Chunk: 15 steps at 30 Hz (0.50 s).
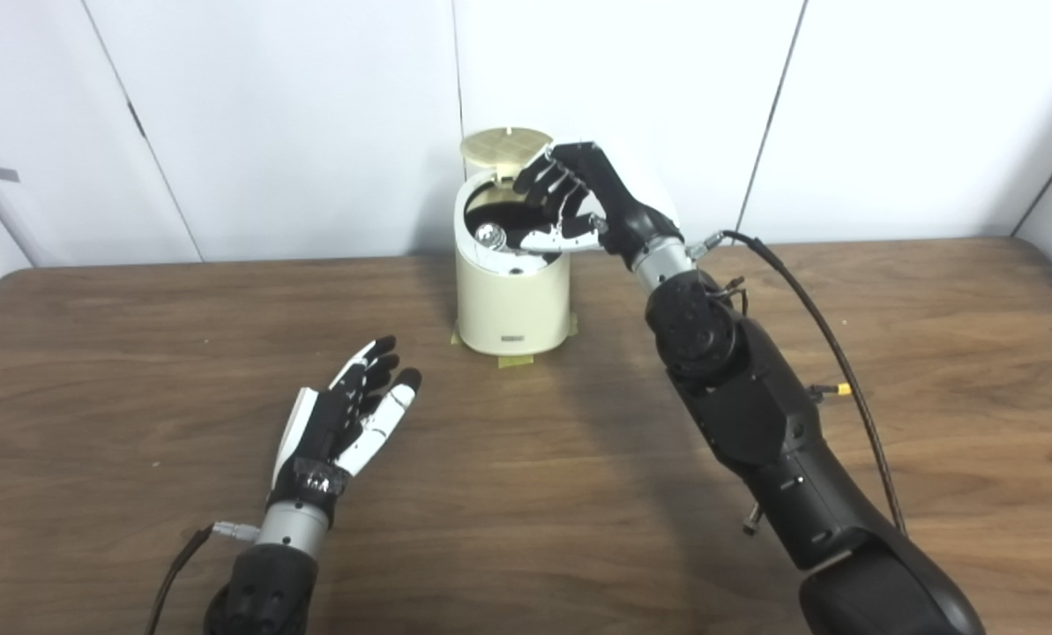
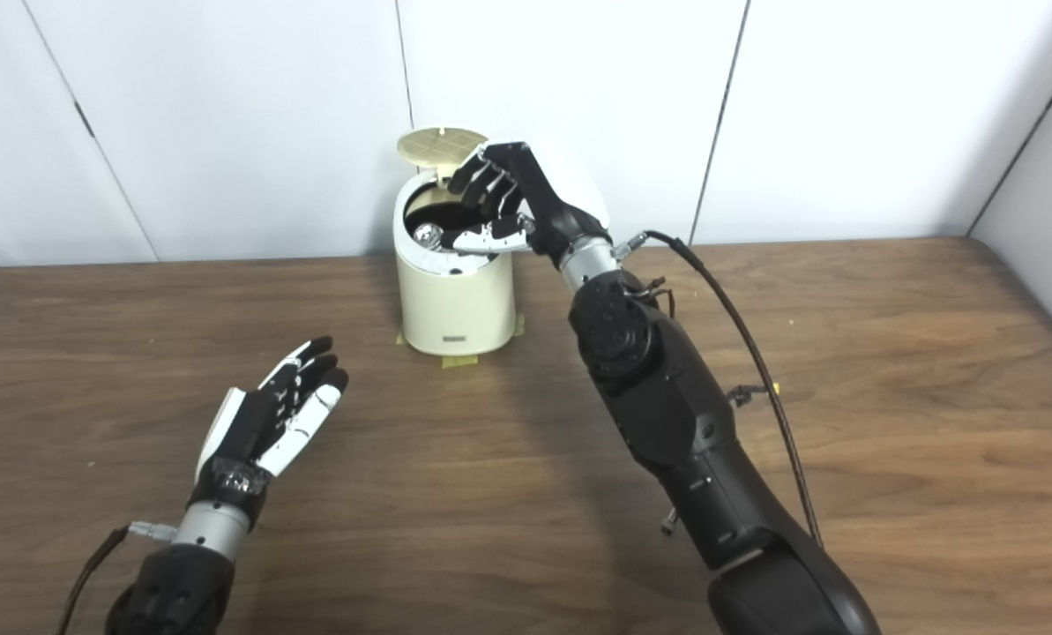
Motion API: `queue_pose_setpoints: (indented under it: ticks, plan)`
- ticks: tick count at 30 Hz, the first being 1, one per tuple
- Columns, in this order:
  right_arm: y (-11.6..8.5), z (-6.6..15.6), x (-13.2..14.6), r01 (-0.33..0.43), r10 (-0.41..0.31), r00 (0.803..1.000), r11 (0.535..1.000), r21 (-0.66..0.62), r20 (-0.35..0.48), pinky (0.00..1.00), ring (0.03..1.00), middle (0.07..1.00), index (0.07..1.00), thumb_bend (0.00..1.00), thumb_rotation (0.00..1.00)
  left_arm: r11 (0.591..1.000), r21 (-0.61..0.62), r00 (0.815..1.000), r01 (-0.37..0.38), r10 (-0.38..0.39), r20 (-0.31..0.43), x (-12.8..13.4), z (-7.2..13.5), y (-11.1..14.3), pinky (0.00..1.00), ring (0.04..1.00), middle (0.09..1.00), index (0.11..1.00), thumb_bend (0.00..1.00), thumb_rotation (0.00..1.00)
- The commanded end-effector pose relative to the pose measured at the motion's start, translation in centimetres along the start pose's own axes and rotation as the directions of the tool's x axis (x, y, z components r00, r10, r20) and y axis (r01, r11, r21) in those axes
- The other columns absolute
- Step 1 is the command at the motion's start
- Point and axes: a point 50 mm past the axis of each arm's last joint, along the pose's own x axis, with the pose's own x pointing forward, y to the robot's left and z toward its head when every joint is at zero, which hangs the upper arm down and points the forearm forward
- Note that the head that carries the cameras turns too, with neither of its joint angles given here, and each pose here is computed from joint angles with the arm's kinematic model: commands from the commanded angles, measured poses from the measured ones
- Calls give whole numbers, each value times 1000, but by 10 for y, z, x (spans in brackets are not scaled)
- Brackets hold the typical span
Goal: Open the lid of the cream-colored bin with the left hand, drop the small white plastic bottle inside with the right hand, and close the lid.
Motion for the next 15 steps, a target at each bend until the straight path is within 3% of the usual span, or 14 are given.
queue_pose_setpoints:
  ticks: [1,10,15]
  plan:
    - [-19,22,11,80,-80,993,997,11,91,361,440,491,500,503,0,1000,5,996,-24,23,80,8,17,4,881,904,894,941,598,693]
    - [-39,25,3,136,-139,987,990,43,86,352,449,495,503,502,0,1000,5,995,-26,25,95,14,17,8,866,895,889,937,614,697]
    - [-50,9,-14,160,-163,986,984,73,31,346,452,497,502,502,0,999,-22,994,-33,35,101,21,20,13,849,887,887,938,597,710]
